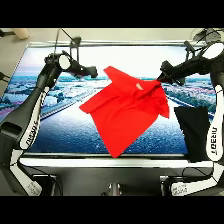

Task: Fold the shirts.

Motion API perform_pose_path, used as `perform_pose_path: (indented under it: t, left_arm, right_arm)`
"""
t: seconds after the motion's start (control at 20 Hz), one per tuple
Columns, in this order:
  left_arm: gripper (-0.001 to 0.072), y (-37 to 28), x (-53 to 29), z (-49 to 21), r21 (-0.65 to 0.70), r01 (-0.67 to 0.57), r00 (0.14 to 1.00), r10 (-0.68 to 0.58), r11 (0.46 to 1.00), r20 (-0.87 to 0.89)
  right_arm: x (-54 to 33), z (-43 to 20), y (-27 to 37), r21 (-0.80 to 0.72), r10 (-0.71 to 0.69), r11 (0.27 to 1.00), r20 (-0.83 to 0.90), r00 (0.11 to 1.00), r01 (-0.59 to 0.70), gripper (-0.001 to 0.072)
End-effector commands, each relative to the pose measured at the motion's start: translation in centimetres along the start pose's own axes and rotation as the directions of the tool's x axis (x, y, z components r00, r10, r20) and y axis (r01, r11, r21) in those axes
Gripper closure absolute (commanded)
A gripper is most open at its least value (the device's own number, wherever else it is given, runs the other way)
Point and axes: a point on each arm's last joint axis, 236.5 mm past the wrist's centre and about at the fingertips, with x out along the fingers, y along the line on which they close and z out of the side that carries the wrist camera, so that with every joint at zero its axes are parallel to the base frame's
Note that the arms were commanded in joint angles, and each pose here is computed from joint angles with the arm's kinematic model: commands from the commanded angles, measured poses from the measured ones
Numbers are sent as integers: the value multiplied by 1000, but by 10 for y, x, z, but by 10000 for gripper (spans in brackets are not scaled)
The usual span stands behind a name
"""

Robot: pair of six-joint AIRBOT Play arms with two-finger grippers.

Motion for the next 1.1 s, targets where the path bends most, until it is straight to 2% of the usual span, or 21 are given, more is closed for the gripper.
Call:
perform_pose_path:
  t: [0.0, 0.1, 0.2, 0.3, 0.35, 0.45, 0.55, 0.7, 0.8, 0.85, 0.9, 0.95, 1.0, 1.05]
  left_arm:
    - [30, 17, -16, -116, 4, -17, 885, 17, 1000, -465]
    - [30, 5, -28, -161, -65, 37, 844, -66, 997, -533]
    - [29, -24, -26, -206, -221, 120, 845, -217, 968, -489]
    - [29, -56, -24, -249, -431, 189, 835, -375, 882, -403]
    - [29, -69, -25, -268, -487, 216, 826, -424, 846, -371]
    - [30, -81, -20, -309, -533, 206, 817, -444, 821, -369]
    - [31, -94, -11, -339, -542, 180, 804, -440, 821, -399]
    - [37, -122, 1, -343, -524, 210, 819, -442, 826, -367]
    - [117, -136, 11, -339, -531, 224, 837, -440, 817, -325]
    - [191, -139, 17, -336, -546, 221, 845, -438, 808, -306]
    - [367, -139, 22, -331, -555, 219, 854, -433, 803, -289]
    - [638, -137, 24, -320, -553, 230, 865, -429, 801, -261]
    - [684, -136, 20, -304, -525, 268, 871, -436, 808, -227]
    - [686, -138, 8, -278, -460, 337, 875, -453, 822, -169]
  right_arm:
    - [5, -13, -22, -57, -80, 995, -68, 994, 76, 697]
    - [4, -18, -31, -66, -116, 992, -87, 989, 110, 697]
    - [4, -21, -32, -80, -122, 990, -100, 987, 114, 696]
    - [3, -23, -31, -80, -119, 991, -108, 987, 110, 696]
    - [3, -23, -31, -80, -117, 991, -111, 987, 108, 696]
    - [3, -24, -31, -80, -117, 991, -115, 987, 108, 696]
    - [3, -26, -31, -79, -117, 991, -121, 986, 107, 696]
    - [2, -32, -31, -80, -120, 991, -149, 982, 109, 696]
    - [1, -36, -31, -80, -120, 991, -164, 979, 108, 696]
    - [0, -39, -31, -81, -120, 991, -174, 977, 107, 696]
    - [-2, -40, -30, -83, -121, 991, -178, 976, 108, 696]
    - [-6, -41, -28, -89, -121, 990, -171, 978, 107, 696]
    - [-14, -40, -23, -99, -118, 990, -150, 982, 104, 696]
    - [-25, -36, -15, -113, -113, 988, -107, 988, 101, 696]
